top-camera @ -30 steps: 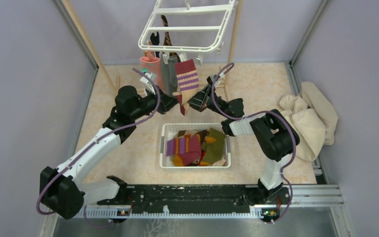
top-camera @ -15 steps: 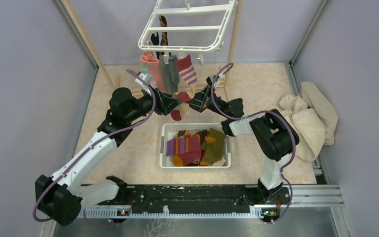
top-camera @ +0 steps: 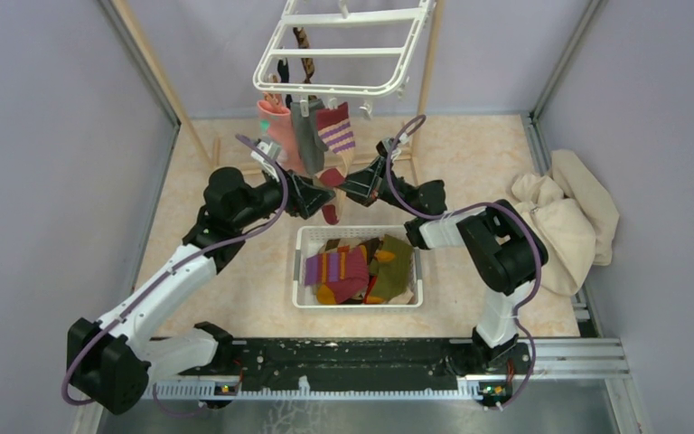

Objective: Remove the socks clipped to the hanger
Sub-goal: Adjust the hanger on the clothesline.

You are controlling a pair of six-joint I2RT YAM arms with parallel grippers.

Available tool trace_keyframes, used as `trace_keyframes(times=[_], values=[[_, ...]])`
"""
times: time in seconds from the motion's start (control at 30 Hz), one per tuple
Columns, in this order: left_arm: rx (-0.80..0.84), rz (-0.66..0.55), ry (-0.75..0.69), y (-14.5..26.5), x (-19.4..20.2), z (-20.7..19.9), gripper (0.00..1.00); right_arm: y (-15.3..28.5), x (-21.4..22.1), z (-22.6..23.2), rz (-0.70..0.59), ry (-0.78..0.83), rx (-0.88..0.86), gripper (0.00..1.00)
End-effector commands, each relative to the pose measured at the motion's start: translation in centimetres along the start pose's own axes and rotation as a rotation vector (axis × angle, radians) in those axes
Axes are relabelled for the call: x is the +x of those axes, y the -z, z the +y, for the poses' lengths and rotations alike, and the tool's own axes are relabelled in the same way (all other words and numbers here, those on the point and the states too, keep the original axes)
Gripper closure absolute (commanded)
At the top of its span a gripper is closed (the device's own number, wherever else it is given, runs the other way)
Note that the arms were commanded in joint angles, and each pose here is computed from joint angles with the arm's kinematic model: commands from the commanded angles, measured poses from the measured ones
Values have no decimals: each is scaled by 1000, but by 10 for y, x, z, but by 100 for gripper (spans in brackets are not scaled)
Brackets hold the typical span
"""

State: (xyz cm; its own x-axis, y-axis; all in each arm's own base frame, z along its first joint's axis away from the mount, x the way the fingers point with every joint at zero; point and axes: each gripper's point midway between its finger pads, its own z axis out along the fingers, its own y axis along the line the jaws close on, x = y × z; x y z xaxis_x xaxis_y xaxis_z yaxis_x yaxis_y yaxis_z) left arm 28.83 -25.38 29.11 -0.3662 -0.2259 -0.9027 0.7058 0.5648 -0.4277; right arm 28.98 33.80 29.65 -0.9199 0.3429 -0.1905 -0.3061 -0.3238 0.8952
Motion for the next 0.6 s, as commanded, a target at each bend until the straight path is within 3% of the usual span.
trace_keyframes(times=[0.0, 0.03, 0.17, 0.23, 0.3, 0.4, 0.57], values=[[63, -29, -15, 0, -4, -9, 29, -8, 10, 57, 49, 143, -195, 100], [72, -32, -15, 0, -3, -10, 33, -8, 10, 58, 49, 143, -197, 100], [97, -22, -11, -2, -1, -13, 79, -9, 10, 61, 50, 146, -205, 100], [106, -11, -8, -4, 0, -14, 92, -9, 10, 62, 50, 145, -206, 100], [114, -5, -7, -4, 0, -16, 100, -9, 10, 62, 51, 147, -207, 100], [97, 1, -7, -4, -4, -16, 100, -8, 11, 58, 55, 143, -189, 100], [-3, 36, -11, -3, -9, -3, 100, -4, 13, 33, 48, 182, -65, 81]])
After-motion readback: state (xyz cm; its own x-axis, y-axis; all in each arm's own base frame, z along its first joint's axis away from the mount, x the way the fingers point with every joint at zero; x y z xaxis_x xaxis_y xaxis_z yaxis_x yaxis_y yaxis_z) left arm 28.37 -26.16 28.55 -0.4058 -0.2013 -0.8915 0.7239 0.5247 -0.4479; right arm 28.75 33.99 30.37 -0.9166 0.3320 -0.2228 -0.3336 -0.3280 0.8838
